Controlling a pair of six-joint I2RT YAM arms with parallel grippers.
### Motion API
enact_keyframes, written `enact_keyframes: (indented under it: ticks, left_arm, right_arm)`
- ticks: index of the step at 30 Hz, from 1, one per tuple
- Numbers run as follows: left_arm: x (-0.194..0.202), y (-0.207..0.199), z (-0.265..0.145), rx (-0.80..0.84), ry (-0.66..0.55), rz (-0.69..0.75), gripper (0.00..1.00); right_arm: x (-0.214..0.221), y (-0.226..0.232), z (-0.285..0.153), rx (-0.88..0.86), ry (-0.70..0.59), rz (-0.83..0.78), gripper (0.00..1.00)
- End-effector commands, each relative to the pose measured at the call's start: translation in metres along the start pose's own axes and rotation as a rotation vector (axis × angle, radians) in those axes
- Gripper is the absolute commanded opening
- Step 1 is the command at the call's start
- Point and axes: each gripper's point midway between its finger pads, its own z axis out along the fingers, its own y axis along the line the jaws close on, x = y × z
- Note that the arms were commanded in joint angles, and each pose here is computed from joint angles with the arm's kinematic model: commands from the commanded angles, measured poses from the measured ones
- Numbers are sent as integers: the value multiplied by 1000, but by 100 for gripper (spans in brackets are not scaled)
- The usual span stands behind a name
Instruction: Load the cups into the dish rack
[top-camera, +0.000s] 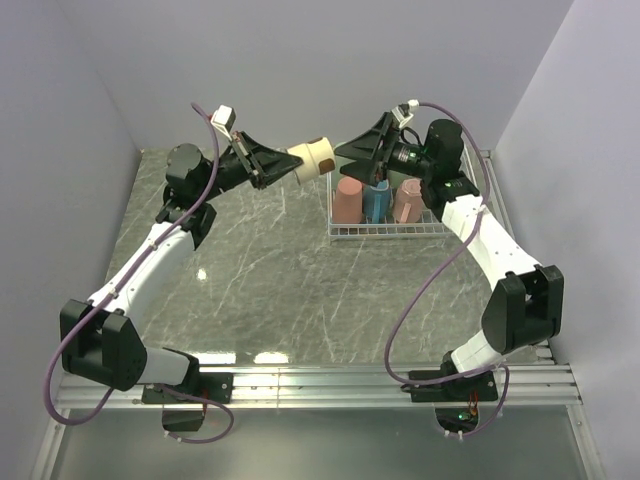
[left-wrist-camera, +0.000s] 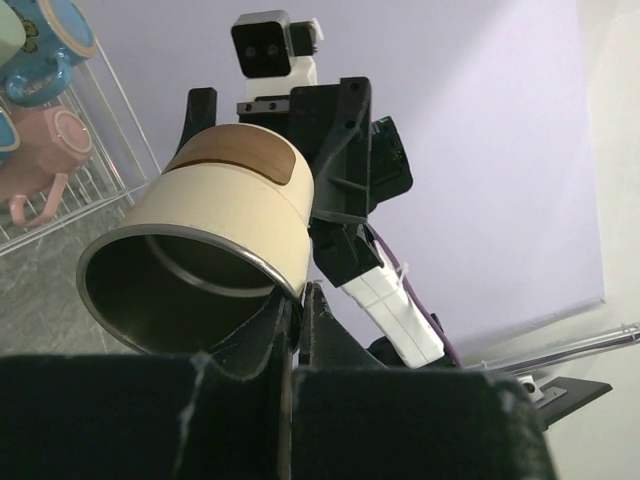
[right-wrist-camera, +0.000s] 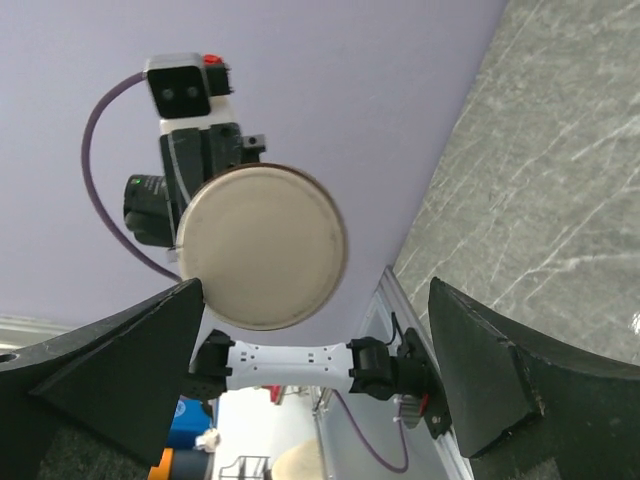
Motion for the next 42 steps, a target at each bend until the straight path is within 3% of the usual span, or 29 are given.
enact_keyframes:
  ticks: [1, 8, 32, 34, 38, 39, 42]
  left_arm:
    - [2, -14, -3, 51, 8, 39, 0]
    - [2, -10, 0, 54, 14, 24, 0]
    - [18, 3, 2, 22, 56, 10, 0]
    - [18, 5, 2, 15, 56, 7, 0]
    - [18, 12, 3, -8, 55, 4, 0]
    - [18, 15, 3, -19, 53, -2, 0]
    - [18, 17, 4, -28, 61, -6, 9]
  right_arm:
    - [6, 37, 5, -74, 25, -113, 100]
    - [10, 51, 7, -146, 38, -130, 100]
    - [13, 52, 28, -131, 69, -136, 98]
    - [16, 52, 26, -136, 75, -137, 90]
    - [19, 51, 25, -140, 87, -130, 57]
    - [20, 51, 25, -141, 89, -131, 42]
    - [20, 50, 25, -138, 91, -130, 24]
